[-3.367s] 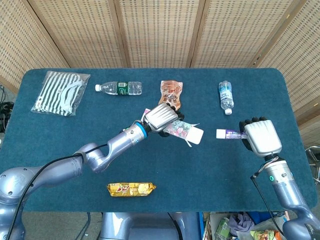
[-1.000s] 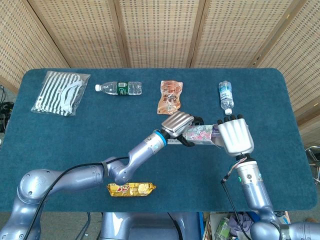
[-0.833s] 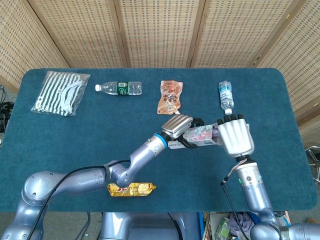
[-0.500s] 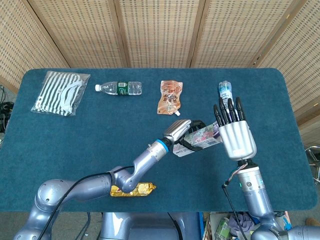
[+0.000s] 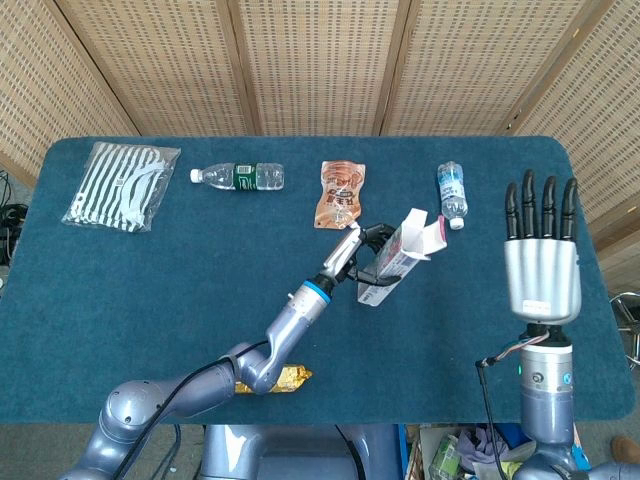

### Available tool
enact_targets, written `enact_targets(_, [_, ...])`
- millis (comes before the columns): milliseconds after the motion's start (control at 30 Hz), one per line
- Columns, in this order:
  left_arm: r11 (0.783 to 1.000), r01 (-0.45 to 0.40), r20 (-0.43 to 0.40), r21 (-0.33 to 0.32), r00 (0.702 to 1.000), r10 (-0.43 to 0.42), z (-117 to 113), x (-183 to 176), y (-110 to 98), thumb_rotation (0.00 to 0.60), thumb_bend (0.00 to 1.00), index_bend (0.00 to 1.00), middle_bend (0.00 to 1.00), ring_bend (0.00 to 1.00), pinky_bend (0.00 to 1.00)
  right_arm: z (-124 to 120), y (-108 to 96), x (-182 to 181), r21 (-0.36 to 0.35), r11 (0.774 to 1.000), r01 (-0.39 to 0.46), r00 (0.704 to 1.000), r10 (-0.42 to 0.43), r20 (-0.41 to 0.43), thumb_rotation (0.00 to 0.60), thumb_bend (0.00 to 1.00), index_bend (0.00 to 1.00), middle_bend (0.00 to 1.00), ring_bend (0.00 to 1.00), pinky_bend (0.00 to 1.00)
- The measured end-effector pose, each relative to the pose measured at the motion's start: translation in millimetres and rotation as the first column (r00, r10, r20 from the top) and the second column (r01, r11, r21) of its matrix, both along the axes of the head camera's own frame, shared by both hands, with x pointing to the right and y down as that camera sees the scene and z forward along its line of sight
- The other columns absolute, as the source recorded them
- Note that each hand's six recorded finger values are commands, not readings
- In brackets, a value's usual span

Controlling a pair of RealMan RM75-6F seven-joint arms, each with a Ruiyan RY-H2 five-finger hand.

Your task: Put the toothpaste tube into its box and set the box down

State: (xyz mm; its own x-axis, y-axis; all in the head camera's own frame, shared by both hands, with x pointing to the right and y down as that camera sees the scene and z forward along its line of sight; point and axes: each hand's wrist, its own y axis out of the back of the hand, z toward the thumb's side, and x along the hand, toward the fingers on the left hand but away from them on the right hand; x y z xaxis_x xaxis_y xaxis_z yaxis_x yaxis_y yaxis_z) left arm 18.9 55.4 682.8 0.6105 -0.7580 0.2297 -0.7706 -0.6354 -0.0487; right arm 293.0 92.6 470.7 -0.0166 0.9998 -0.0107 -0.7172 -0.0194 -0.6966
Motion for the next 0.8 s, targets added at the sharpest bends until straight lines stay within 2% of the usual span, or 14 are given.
enact_targets(100, [0.999, 0.028, -0.022, 0.021, 0.999, -0.027, -2.7, -5.4, -6.4, 0.6, 0.3, 0.61, 0.54, 0.47, 0.45, -0.7, -3.6, 16.4, -0.002, 0.999, -0.038, 0.999, 0.038, -0.012, 0.6, 0.14, 0.0, 0.0, 0.0, 0.0])
enact_targets(200, [0.998, 0.017, -0.005, 0.059, 1.0, -0.017, -5.3, -8.6, -11.5, 0.6, 0.3, 0.61, 0.54, 0.47, 0.45, 0.5, -5.7, 29.9, -0.008, 0.998, -0.059, 0.998, 0.059, -0.008, 0.6, 0.14, 0.0, 0.0, 0.0, 0.0])
enact_targets(300, [0.991, -0.019, 0.046, 0.132, 0.999, 0.013, -8.9, -12.6, -16.0, 0.6, 0.3, 0.61, 0.54, 0.47, 0.45, 3.9, -6.6, 40.4, -0.022, 0.998, -0.065, 0.998, 0.066, 0.011, 0.6, 0.14, 0.0, 0.0, 0.0, 0.0])
enact_targets(400, [0.964, -0.107, 0.151, 0.245, 0.986, 0.071, -12.6, -19.5, -20.9, 0.6, 0.3, 0.61, 0.54, 0.47, 0.45, 9.3, -7.1, 49.9, -0.041, 0.997, -0.059, 0.997, 0.061, 0.041, 0.6, 0.12, 0.0, 0.0, 0.0, 0.0])
enact_targets(467, [0.926, -0.185, 0.251, 0.329, 0.963, 0.103, -15.5, -30.6, -28.6, 0.6, 0.3, 0.61, 0.54, 0.47, 0.45, 13.9, -7.7, 56.4, -0.057, 0.997, -0.048, 0.996, 0.052, 0.073, 0.6, 0.09, 0.0, 0.0, 0.0, 0.0])
enact_targets(567, [0.869, -0.287, 0.388, 0.404, 0.913, 0.122, -19.3, -53.9, -42.9, 0.6, 0.3, 0.61, 0.54, 0.47, 0.45, 20.5, -9.0, 66.5, -0.073, 0.997, -0.026, 0.99, 0.035, 0.133, 0.6, 0.04, 0.0, 0.0, 0.0, 0.0])
enact_targets(667, [0.823, -0.384, 0.511, 0.418, 0.849, 0.136, -20.7, -79.7, -52.4, 0.6, 0.3, 0.61, 0.54, 0.47, 0.45, 27.8, -10.1, 77.2, -0.09, 0.996, -0.004, 0.978, 0.023, 0.206, 0.6, 0.01, 0.0, 0.0, 0.0, 0.0])
enact_targets(733, [0.802, -0.442, 0.583, 0.401, 0.799, 0.149, -19.8, -97.2, -53.4, 0.6, 0.3, 0.61, 0.54, 0.47, 0.45, 33.3, -10.5, 85.1, -0.102, 0.995, 0.006, 0.965, 0.021, 0.262, 0.6, 0.0, 0.0, 0.0, 0.0, 0.0])
enact_targets(800, [0.794, -0.477, 0.629, 0.376, 0.761, 0.159, -18.8, -112.0, -51.6, 0.6, 0.3, 0.61, 0.54, 0.47, 0.45, 38.2, -10.8, 92.4, -0.113, 0.993, 0.014, 0.951, 0.022, 0.309, 0.6, 0.0, 0.0, 0.0, 0.0, 0.0])
